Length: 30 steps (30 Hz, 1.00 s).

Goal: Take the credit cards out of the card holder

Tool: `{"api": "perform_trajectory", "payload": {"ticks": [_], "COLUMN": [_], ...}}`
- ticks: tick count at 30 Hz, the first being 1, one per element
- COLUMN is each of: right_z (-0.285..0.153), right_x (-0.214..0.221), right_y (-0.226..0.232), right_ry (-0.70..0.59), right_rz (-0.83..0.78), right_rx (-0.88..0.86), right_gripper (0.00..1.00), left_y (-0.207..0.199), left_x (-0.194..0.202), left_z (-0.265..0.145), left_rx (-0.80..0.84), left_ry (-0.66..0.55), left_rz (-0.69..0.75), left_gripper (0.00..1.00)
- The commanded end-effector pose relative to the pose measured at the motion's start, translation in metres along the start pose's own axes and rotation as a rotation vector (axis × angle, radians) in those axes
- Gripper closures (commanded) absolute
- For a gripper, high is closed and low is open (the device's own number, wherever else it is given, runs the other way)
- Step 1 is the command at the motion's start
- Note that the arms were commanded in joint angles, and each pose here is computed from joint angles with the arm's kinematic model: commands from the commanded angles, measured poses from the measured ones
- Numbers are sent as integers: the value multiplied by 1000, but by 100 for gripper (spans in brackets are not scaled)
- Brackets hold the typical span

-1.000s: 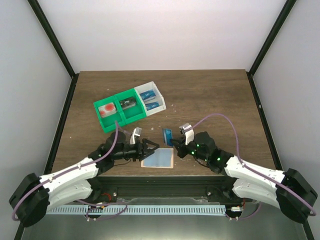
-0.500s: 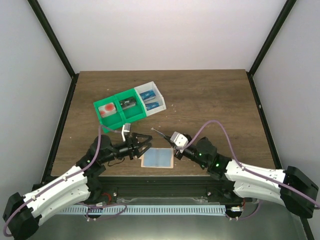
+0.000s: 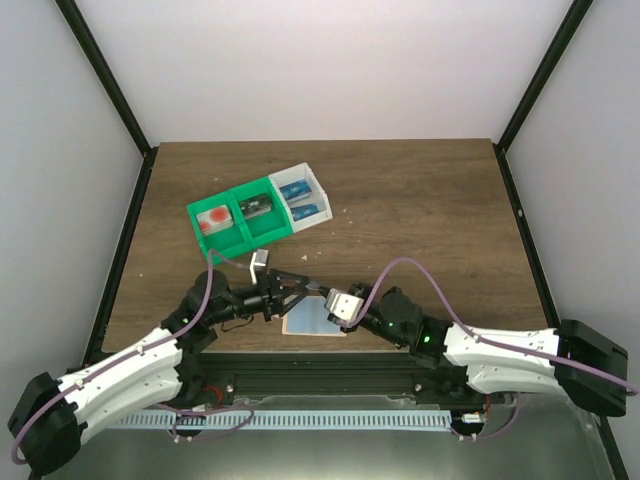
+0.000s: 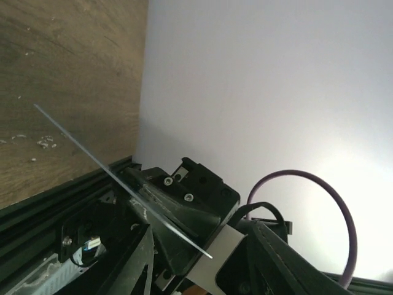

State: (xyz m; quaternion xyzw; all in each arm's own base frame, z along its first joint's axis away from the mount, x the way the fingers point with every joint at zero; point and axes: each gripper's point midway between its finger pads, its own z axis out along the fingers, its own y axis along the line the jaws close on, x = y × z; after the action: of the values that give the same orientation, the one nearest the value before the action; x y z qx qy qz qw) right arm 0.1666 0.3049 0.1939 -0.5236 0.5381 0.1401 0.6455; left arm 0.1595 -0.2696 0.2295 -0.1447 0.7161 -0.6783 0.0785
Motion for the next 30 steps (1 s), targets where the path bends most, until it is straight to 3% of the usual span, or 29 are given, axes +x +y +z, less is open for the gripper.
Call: {"api": "perform_trajectory", "payload": {"ticks": [1, 11, 18, 23, 30], "right_z": [2, 1, -1, -2, -16], "right_x": [-1, 1, 5, 4, -9], "right_y": [-2, -1, 2, 1, -6], "right_ry": [16, 32, 53, 53, 28], "right_rz": [-73, -81, -87, -86, 85], "right_rx": [46, 69, 61, 62, 59], "right_gripper": [100, 99, 90, 85, 61], "left_y": [7, 14, 20, 20, 20], "left_x": [4, 0, 0, -1, -1], "left_z": [0, -4, -5, -6, -8], "left_rx": [17, 0, -10, -13, -6], "left_ry": [27, -5, -7, -16, -18], "left_rz": [-42, -39, -35, -22, 68], "left_gripper": [60, 85, 100, 100, 100]}}
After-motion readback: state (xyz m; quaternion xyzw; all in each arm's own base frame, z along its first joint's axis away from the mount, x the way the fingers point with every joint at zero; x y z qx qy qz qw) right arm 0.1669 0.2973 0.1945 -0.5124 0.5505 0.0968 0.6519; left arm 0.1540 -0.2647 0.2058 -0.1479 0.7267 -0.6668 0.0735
